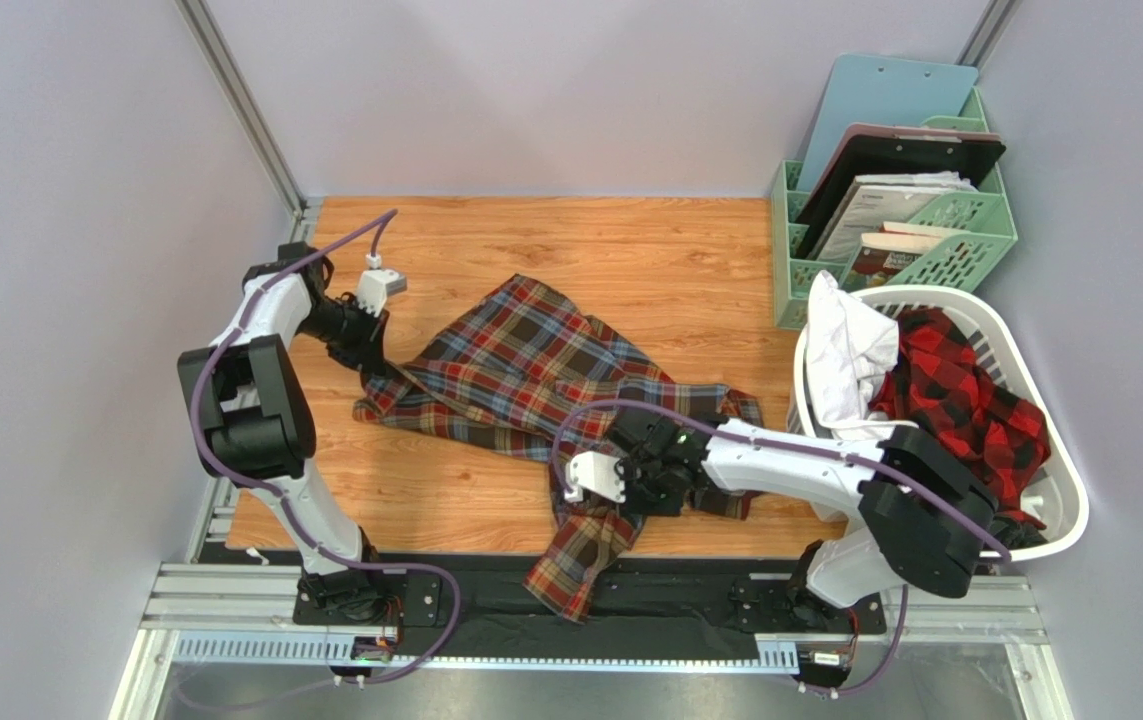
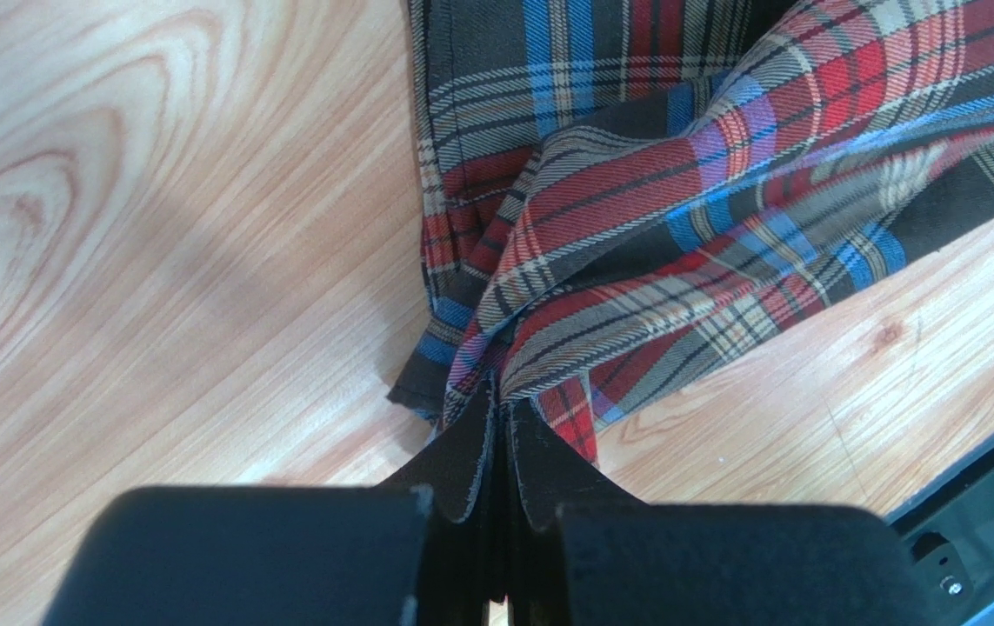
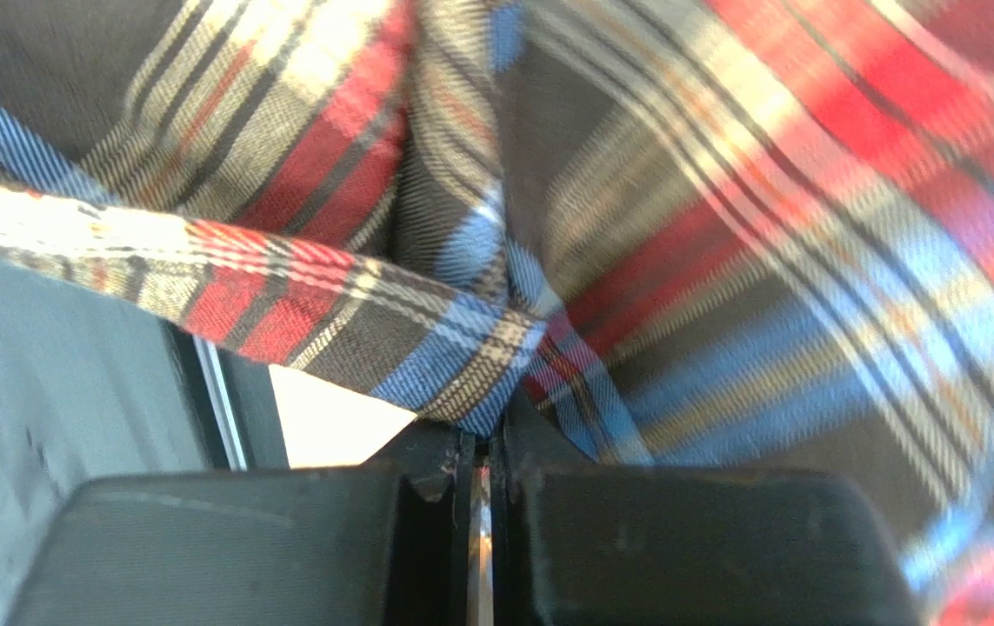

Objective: Fold and stack the long sleeve shirts
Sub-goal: Flatten the shirt out

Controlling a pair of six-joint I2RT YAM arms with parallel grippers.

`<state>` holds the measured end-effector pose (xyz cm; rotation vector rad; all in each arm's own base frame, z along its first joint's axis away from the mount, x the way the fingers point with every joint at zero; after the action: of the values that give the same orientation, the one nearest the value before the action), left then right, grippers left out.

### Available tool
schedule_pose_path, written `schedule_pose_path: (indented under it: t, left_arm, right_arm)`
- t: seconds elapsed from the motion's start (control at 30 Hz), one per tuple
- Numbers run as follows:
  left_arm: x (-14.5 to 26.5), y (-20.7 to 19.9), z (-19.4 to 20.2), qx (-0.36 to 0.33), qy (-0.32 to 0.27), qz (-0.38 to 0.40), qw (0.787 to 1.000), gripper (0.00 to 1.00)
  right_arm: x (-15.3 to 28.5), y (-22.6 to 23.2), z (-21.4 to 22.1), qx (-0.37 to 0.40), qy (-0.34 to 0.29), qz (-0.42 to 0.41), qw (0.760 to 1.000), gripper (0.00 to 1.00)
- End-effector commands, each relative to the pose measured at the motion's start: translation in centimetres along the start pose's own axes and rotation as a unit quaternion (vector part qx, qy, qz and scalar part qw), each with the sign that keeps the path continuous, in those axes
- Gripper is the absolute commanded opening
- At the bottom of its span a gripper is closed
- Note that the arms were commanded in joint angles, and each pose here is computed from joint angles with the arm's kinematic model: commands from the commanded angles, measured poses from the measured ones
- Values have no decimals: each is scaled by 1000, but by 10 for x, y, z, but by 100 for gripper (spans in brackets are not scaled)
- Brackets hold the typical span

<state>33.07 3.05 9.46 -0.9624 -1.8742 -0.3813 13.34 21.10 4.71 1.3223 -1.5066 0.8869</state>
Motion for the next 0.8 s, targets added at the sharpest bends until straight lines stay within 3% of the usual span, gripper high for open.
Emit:
schedule_pose_path:
  t: [0.0,0.2,0.5,0.57,0.77]
  left_arm:
    - [47,8,-35,-39,-59,-50,996,0]
    - [87,4,-56,-81,-94,-99,987,0]
    - [100,-18,-53,-100,-104,-114,983,0]
    - [104,-21,-54,-94,-112,-126,981,0]
    - [98,-25,-58,-95,-131,-108,981,0]
  right_arm:
    - [75,-40,-18,-44,-63,65,995,0]
    - [164,-98,-31,-93,-128,155,975,0]
    - [235,-113,-57,-120,-220,203,947,0]
    - [241,-114,-57,-125,-227,209,943,0]
    - [173,-73,-58,-48,-185,150,970,0]
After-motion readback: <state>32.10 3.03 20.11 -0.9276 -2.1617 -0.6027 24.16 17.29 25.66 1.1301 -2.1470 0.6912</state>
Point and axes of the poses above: each gripper's point midway between its finger pads, its own x axis back along the fingers, its own y axis along the line the jaws close on, z = x × y, the point moved 3 cm from there along x, back along the fingers, and after that the axes turned 13 degrees about -x, right-handed, at the moved point
